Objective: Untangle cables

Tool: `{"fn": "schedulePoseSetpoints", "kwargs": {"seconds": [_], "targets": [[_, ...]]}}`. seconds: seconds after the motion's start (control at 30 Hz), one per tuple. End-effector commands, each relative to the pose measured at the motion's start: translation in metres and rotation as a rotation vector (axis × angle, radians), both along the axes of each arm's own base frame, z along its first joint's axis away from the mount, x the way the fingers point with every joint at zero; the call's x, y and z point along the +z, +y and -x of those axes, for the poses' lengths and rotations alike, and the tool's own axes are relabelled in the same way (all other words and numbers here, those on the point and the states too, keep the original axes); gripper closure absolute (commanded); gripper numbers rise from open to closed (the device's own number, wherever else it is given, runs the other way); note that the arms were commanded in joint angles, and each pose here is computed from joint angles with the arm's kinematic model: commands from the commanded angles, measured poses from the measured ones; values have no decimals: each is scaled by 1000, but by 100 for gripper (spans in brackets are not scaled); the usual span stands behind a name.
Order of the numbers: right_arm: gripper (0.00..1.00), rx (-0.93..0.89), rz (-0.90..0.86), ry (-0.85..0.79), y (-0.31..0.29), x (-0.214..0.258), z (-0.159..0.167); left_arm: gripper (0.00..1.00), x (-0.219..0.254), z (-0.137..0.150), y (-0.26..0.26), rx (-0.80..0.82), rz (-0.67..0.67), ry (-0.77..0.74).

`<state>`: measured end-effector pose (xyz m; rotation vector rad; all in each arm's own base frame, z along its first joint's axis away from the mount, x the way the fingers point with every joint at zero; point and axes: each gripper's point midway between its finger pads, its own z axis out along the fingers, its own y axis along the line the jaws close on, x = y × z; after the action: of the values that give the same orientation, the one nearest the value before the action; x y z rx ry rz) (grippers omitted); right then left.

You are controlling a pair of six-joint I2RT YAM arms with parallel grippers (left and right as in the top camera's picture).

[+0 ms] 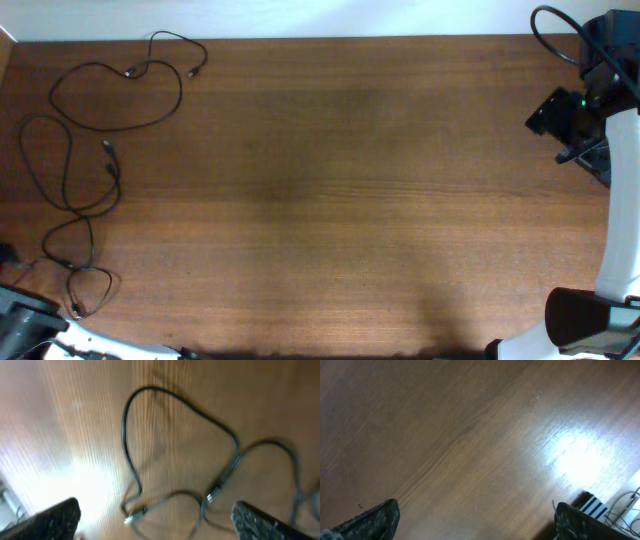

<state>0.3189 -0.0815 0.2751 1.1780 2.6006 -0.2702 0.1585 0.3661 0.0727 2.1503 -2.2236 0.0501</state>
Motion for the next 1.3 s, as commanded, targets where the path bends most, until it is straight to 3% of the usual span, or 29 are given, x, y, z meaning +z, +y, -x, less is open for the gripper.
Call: {"fn": "schedulePoseSetpoints", "kwargs": {"seconds": [0.0, 0.17, 0.3, 0.33, 0.43, 0.53, 0.63, 0.77, 0.93, 0.97, 1.03, 1.07, 1.17, 1.23, 1.27], "targets": [[2, -6, 0, 4, -1, -1, 1, 1, 53, -7, 18, 1, -89, -31], [2, -6, 0, 4, -1, -1, 1, 1, 110, -79, -12, -87, -81, -333], [2, -6, 0, 4, -1, -1, 1, 0, 134, -144, -71, -294, -79, -400], [2, -6, 0, 4, -1, -1, 1, 0, 138, -159, -89, -361, -79, -409], [2, -6, 0, 4, -1, -1, 1, 1, 144, -221, -187, -785, -65, -436], [2, -6, 0, 4, -1, -1, 1, 1, 140, -252, -283, -1068, -13, -445], [2, -6, 0, 4, -1, -1, 1, 1, 139, -263, -372, -1308, -1, -437], [2, -6, 0, 4, -1, -1, 1, 1, 133, -257, -430, -1511, -126, -318], [2, 0, -30, 1, 4, -2, 0, 1, 133, -238, -499, -1681, -94, -329], [2, 30, -81, 3, 13, -4, -1, 1, 133, -235, -507, -1700, -90, -331], [2, 392, -245, -2, 54, -2, -6, 1, 133, -232, -521, -1736, -92, -340], [2, 397, -252, -16, 56, 2, -4, 1, 133, -232, -525, -1743, -94, -346], [2, 374, -221, -130, 58, 36, 17, 1, 133, -231, -526, -1746, -93, -346], [2, 389, -176, -251, 60, 70, 45, 1, 133, -231, -526, -1746, -89, -348], [2, 406, -149, -371, 66, 99, 80, 1, 133, -231, -526, -1746, -89, -348]]}}
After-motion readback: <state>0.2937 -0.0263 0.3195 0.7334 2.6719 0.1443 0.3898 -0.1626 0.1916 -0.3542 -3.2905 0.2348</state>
